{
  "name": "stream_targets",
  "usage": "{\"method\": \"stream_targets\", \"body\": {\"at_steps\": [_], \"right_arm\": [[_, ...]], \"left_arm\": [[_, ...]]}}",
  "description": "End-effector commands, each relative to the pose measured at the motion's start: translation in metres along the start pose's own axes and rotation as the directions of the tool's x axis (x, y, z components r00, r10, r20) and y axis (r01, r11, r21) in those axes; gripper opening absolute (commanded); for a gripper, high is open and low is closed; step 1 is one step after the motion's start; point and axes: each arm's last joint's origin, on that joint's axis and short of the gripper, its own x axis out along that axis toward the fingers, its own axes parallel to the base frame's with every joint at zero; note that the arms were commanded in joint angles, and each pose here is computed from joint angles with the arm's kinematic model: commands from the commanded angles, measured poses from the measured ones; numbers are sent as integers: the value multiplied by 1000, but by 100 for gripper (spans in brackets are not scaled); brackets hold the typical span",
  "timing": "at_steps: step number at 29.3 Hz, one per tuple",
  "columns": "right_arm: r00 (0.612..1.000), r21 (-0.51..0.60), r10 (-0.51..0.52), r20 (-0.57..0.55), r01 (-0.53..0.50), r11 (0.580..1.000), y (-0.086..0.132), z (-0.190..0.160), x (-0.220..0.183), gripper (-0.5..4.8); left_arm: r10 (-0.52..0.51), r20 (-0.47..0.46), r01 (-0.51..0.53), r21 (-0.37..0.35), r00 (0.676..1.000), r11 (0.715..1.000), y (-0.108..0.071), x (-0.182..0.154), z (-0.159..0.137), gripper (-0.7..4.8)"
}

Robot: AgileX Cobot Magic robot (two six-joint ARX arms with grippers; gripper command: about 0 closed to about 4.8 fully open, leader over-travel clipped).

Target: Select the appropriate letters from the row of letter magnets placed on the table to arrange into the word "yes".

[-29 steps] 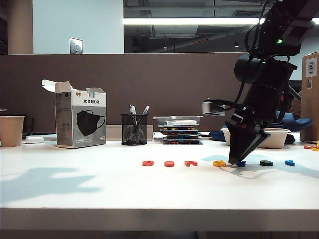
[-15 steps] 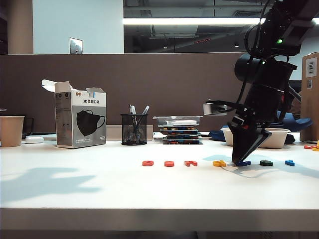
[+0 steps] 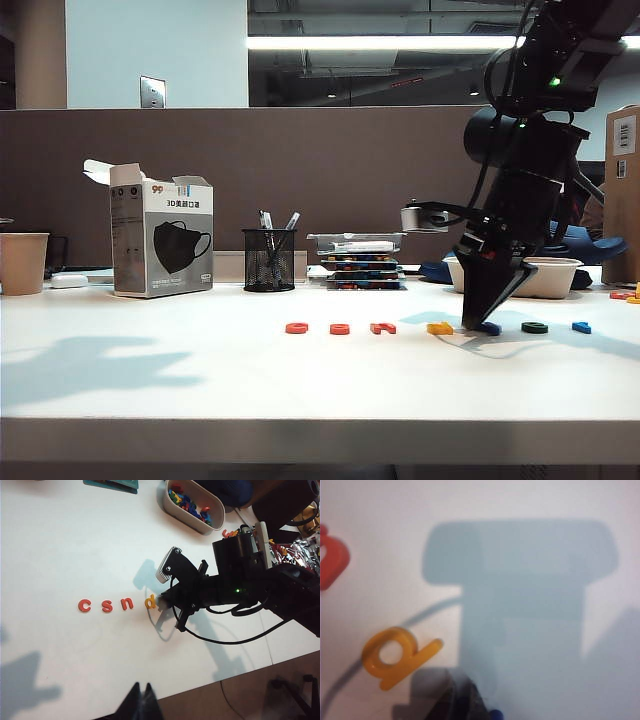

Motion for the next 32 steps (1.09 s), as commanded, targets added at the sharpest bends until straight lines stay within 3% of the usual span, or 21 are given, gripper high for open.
{"method": "stream_targets", "body": {"at_steps": [1,10,32], "right_arm": [[1000,4,4,-23,-4,1000,1,-2,3,51],[1000,2,-3,-18,3,1000,1,-1,3,-2],[998,2,-1,63,1,1000,-1,10,-11,-1]], "left_arm": [[-5,9,4,8,1000,1000,-1,-2,1,-5],[-5,9,4,8,1000,1000,-1,-2,1,-5],[-4,15,4,8,1000,1000,-1,-2,1,-5]]}}
